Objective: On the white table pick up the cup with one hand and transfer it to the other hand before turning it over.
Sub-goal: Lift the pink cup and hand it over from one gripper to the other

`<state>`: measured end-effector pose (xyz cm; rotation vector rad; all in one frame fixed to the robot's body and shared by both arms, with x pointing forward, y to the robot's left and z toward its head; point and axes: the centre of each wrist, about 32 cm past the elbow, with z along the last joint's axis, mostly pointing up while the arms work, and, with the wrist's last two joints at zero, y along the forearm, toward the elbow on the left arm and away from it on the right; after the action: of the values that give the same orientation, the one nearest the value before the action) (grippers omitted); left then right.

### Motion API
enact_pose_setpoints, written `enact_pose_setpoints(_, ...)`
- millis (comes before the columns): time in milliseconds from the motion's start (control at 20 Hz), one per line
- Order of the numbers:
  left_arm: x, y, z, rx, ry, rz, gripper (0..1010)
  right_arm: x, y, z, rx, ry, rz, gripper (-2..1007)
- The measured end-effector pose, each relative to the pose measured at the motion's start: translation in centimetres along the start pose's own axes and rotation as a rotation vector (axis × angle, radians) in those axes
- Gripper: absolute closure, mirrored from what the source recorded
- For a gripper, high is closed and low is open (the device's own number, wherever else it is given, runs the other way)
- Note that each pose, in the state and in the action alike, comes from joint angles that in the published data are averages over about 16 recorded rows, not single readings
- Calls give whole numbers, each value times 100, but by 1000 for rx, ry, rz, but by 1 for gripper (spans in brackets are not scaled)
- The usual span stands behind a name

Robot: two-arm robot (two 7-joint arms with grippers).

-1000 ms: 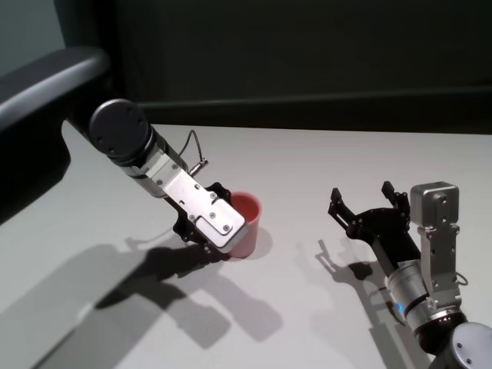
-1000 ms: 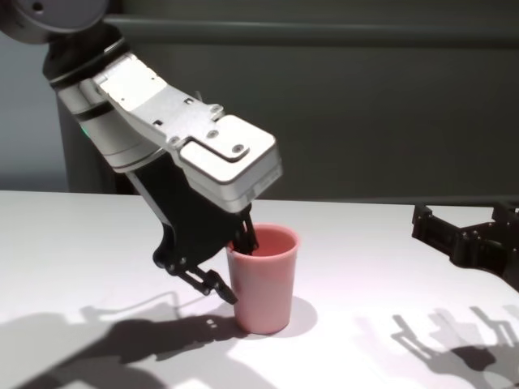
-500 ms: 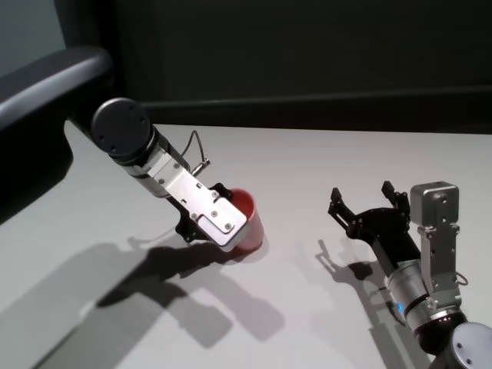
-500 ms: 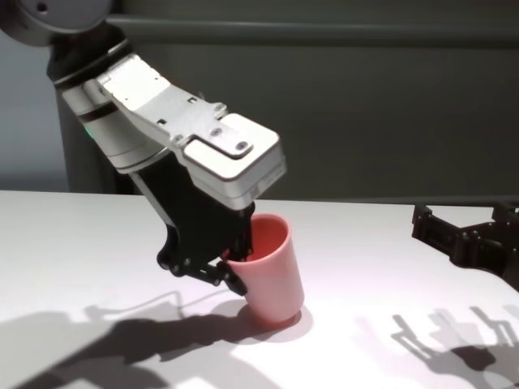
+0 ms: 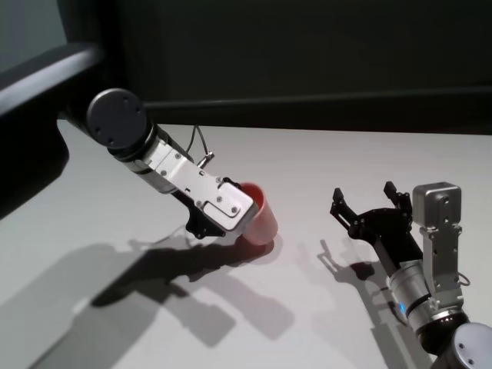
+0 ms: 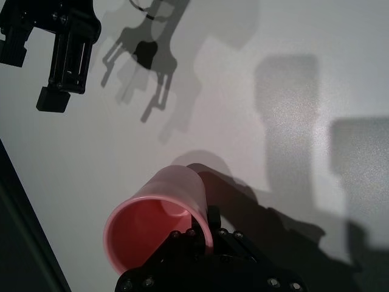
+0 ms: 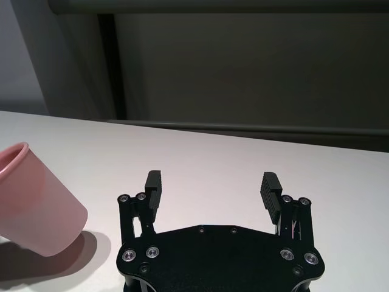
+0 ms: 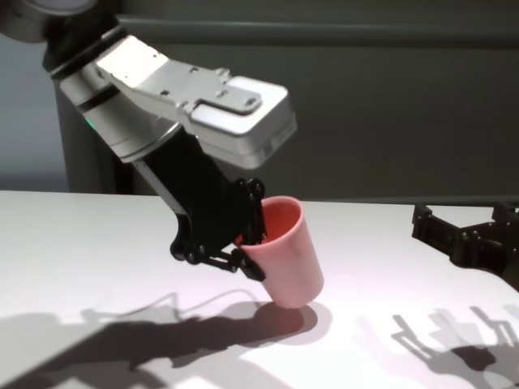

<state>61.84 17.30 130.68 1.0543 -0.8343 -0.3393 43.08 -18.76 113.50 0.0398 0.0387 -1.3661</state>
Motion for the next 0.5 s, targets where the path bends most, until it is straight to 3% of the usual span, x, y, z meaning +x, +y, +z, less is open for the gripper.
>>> enact_pose_setpoints(200,-36,96,-44,-37,58,59,964,0,0,0,0,0,0,3)
enact_pose_setpoints(500,-122,265,-134,-118,174,182,964,0,0,0,0,0,0,2)
